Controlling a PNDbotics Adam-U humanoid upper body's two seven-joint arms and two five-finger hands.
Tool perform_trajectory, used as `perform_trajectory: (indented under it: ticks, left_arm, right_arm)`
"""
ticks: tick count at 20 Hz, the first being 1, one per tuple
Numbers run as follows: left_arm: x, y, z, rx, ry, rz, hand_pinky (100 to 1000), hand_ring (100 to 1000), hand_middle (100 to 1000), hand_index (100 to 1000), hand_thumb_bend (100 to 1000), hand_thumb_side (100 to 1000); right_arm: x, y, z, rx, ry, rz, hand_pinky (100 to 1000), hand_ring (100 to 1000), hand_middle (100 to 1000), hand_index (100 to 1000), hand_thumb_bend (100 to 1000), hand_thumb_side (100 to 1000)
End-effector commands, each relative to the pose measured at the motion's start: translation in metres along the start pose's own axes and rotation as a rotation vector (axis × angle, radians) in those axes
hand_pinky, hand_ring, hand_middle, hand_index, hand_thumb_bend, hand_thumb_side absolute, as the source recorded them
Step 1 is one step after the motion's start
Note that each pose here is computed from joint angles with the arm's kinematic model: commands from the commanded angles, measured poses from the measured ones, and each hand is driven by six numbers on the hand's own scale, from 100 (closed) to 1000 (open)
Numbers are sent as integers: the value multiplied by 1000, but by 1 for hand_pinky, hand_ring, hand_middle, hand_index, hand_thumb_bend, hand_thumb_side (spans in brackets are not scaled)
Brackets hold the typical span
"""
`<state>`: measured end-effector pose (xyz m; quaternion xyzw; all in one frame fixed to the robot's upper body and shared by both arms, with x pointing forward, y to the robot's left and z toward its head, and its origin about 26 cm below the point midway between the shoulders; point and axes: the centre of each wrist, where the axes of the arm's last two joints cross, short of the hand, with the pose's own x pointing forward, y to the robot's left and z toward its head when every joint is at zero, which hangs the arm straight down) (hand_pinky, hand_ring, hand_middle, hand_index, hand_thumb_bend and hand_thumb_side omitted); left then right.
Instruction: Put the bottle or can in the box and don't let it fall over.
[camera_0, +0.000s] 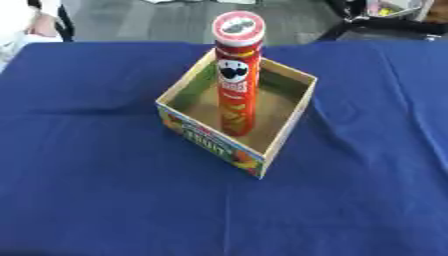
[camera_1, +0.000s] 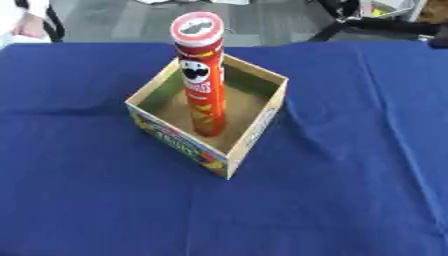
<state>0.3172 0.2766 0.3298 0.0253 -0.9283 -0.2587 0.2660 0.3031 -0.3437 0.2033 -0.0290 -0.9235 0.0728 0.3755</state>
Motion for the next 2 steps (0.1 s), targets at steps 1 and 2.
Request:
perform_trajectory:
  ticks: [1,2]
  left_arm:
    - [14,5,13,39,-67,49,562,835,859,868,137,692]
    - [9,3,21,59,-69,68,555,836,871,883,188,701]
  right_arm:
    - [9,-3,-5,5,-34,13,996,692,747,963,100,709]
    - [8,-3,-4,2,-29,11,998,691,748,965,100,712]
